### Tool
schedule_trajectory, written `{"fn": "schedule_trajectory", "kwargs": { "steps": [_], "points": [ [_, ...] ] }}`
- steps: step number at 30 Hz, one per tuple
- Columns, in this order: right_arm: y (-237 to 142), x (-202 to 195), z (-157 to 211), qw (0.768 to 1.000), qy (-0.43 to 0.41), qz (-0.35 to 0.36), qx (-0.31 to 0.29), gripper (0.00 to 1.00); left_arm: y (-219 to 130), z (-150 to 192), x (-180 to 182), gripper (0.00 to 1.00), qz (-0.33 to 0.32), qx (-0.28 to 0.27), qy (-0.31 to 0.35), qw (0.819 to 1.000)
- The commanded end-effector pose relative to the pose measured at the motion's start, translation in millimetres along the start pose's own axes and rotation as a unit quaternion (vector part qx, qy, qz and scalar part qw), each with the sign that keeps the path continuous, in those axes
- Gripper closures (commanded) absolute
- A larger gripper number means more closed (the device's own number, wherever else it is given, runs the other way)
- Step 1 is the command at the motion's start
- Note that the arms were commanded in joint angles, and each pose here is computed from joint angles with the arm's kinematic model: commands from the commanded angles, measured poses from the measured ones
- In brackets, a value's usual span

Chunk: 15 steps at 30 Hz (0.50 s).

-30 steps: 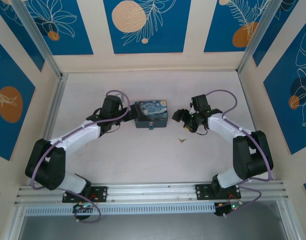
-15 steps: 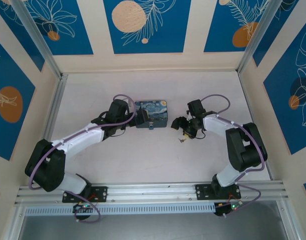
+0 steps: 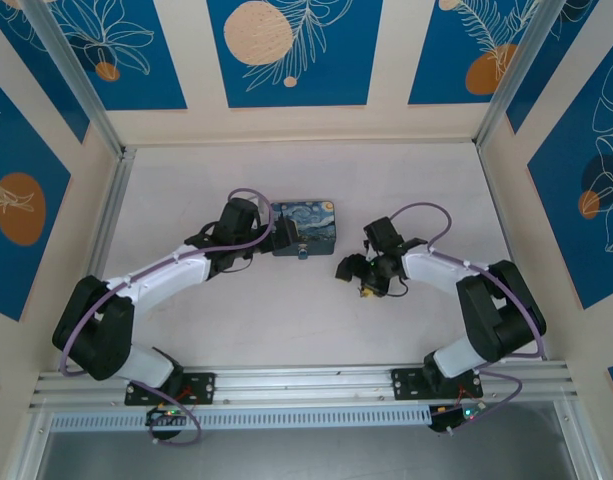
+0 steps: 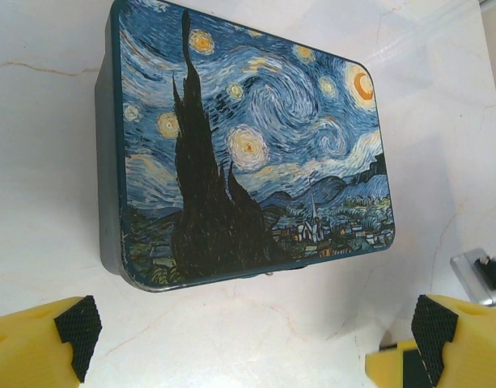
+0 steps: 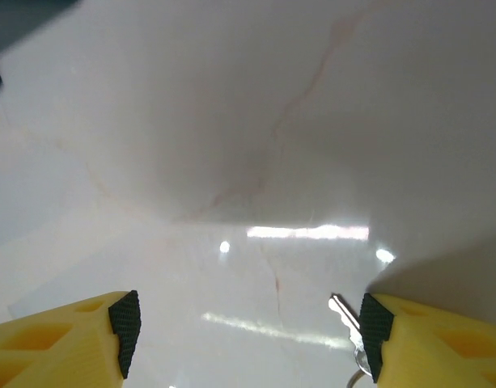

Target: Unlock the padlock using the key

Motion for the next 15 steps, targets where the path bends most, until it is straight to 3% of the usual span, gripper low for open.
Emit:
{"fn": "schedule_trajectory", "kwargs": {
  "steps": [1,7,11,15],
  "points": [
    [-9,1,15,1.0,0.007,0.02,0.002,0.25,-2,-5,-10,0.0,0.012,-0.009,0.004,1.0],
    [-32,4,10,0.997,-0.024,0.061,-0.051,0.24,-1,-5,-10,0.0,0.011,-0.008,0.004,1.0],
    [-33,5,7,0.993,-0.061,0.093,-0.047,0.26,-2,-4,-9,0.0,0.007,-0.006,0.003,1.0],
    [-27,6,8,0.988,-0.093,0.121,-0.029,0.36,-3,-4,-8,0.0,0.007,-0.008,0.004,1.0]
  ]
}}
Point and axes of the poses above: each hand's point on the last joint's axis, 136 mm out from that joint toward the fingers, its own y axis out along the fingers, its own x axis along the line the jaws close on, z = x × y, the point moved 10 cm from there along -y, back along the fingers, and after that the axes turned 3 degrees about -y, right-handed, at the moved point
